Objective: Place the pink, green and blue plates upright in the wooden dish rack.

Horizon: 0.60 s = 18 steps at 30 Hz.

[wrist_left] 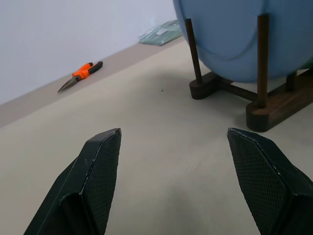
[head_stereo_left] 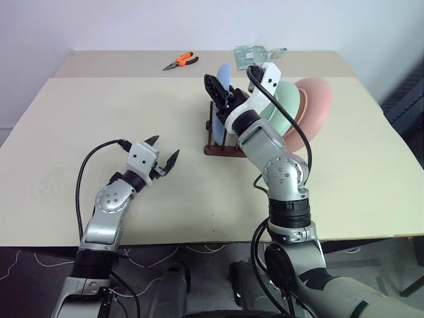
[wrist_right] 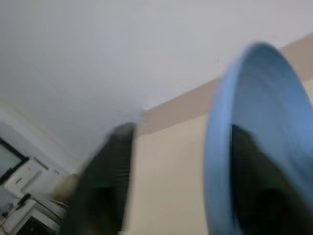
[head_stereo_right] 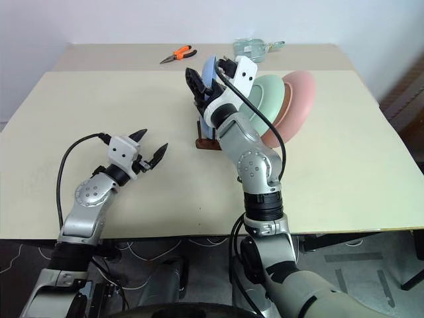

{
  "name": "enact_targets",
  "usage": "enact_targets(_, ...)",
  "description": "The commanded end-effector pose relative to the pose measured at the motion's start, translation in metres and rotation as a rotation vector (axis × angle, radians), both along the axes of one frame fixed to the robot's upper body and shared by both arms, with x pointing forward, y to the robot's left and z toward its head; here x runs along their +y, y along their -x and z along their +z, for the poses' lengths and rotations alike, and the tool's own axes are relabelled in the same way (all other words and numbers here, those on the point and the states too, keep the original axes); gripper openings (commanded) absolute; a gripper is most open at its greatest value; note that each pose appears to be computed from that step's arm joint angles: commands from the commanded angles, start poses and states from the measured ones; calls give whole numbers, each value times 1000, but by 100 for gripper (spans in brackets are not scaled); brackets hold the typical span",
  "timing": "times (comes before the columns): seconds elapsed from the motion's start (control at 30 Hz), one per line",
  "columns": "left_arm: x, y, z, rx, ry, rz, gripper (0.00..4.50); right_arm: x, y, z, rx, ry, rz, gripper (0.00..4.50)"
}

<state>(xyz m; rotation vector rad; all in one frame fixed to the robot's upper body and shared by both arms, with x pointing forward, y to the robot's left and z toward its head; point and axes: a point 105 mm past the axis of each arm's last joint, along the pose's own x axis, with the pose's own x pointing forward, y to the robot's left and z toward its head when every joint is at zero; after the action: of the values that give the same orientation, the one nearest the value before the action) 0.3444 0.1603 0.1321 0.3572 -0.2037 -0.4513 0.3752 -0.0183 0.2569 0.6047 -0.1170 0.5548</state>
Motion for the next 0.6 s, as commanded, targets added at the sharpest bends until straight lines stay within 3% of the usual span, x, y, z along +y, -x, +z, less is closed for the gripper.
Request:
enact_targets(0.03,-5,2,11,-47,2,-19,355,3,12,28,-156,60,-4,396)
enact_targets(0.33,-7,2,11,-48,1,-24,355,-11,14,47,-345,251,-101,396)
enact_targets(0.53,-12,2,14,-58,-1,-47,355,-41,14,62,-439,359,-189,396)
enact_targets(0.6,-17,2,16,-59,3,-70,355,-55,20,64,-501,453,-215,340)
